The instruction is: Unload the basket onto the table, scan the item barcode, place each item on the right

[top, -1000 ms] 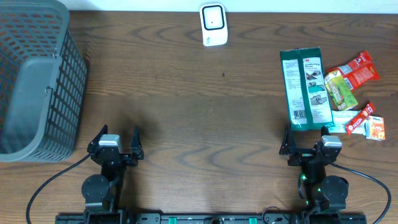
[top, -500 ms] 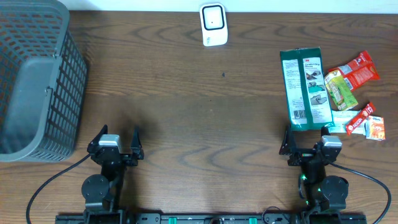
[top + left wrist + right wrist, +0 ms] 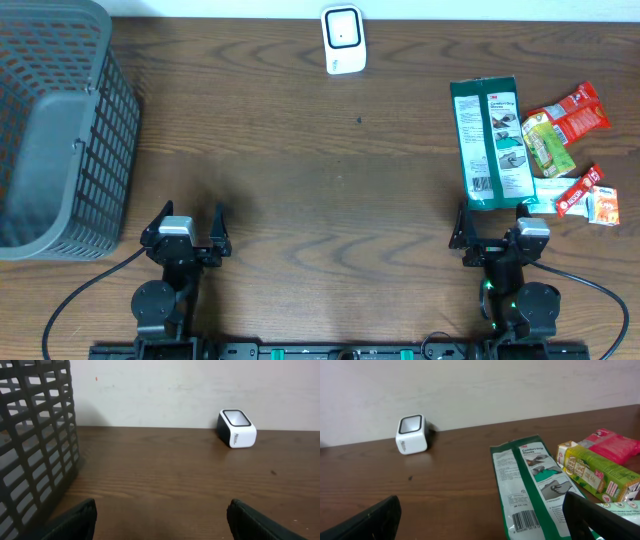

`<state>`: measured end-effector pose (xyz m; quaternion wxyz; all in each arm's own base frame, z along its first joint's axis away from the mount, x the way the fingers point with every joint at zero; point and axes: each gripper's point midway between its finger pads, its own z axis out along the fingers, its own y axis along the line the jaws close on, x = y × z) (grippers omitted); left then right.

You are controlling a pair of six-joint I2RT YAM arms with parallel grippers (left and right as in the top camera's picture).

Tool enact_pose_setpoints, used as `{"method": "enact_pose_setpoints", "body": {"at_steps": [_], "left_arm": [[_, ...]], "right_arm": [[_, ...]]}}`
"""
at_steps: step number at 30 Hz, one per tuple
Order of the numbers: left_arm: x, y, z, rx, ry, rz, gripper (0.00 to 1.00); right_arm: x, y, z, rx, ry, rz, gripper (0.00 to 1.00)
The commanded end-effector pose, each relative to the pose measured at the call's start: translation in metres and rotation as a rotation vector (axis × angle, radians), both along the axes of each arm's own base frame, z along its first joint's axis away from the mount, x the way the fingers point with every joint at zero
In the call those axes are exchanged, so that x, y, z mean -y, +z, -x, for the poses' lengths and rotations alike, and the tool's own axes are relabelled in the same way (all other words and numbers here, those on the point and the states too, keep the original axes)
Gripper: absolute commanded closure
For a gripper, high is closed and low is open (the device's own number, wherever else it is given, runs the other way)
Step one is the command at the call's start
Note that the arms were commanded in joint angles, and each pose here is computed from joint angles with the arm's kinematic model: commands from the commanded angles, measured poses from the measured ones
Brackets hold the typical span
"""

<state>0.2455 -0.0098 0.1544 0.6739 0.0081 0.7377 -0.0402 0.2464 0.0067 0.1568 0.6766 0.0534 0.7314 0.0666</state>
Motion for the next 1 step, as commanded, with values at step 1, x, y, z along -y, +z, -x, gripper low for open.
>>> {"method": "enact_pose_setpoints", "body": {"at_steps": [1], "left_arm": [[0.0070,-0.0136,0.0019,-0.049,-0.041,-0.008,0.15]], "right_arm": [[0.0006,-0.0005,0.0003,0.000,0.000,0.011,0.01]]}}
